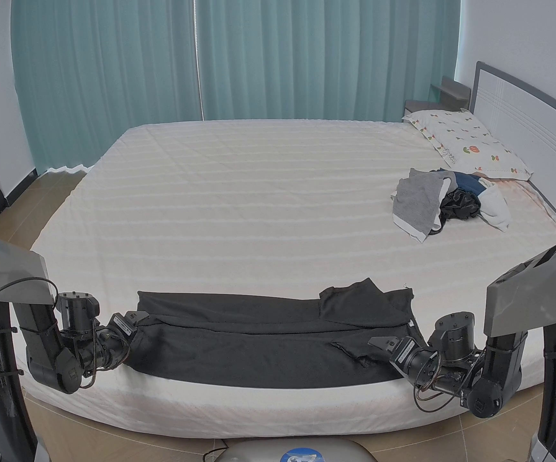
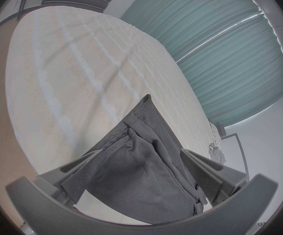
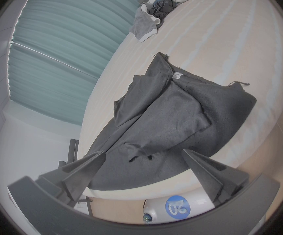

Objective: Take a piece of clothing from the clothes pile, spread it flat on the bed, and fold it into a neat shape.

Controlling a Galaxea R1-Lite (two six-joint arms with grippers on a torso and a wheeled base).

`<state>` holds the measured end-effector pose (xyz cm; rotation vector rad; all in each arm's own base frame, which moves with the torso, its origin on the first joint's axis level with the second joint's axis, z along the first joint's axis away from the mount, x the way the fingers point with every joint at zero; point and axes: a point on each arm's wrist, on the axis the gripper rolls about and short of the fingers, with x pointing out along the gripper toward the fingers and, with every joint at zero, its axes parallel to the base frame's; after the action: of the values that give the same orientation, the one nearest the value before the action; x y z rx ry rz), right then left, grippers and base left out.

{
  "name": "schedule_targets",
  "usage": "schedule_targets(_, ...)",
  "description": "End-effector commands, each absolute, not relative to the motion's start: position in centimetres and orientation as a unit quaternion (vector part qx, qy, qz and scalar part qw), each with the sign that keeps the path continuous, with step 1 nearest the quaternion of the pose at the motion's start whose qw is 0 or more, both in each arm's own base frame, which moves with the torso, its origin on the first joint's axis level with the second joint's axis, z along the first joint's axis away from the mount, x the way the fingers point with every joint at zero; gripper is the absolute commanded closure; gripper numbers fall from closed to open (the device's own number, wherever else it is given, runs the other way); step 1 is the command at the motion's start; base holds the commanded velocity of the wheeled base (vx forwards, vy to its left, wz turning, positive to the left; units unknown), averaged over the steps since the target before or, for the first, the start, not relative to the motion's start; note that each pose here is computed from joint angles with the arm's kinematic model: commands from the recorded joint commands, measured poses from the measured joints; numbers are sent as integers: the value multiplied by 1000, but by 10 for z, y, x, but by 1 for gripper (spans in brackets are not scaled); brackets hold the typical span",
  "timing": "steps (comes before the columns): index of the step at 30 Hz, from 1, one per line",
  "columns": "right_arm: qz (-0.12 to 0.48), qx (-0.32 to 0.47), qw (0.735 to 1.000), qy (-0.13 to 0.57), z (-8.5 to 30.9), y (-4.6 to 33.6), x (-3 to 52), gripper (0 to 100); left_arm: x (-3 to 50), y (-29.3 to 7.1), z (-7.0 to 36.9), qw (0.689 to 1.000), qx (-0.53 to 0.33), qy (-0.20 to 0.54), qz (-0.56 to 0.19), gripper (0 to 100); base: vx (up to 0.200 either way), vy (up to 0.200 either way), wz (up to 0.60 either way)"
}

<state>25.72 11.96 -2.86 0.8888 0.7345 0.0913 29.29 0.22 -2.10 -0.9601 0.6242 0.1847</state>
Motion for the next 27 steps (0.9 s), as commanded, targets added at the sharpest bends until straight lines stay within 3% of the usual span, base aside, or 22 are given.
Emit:
schedule_targets(1,36,415,840,347,-38,124,262,0,293,2,-22,835,-454,296,89,0,0,0,0)
schedule_targets(5,16,401,852,336,-46,133,262,0,293,2,-23,836,-453,297,88,0,0,0,0)
schedule_targets(25,9,408,853,326,-46,136,268,0,293,2,-23,836,-452,297,88,0,0,0,0)
schedule_targets(26,9,408,853,326,-46,136,268,100,293,2,-23,836,-452,297,88,0,0,0,0)
schedule_targets(27,9,408,853,326,-46,136,268,100,293,2,-23,837,-452,296,88,0,0,0,0)
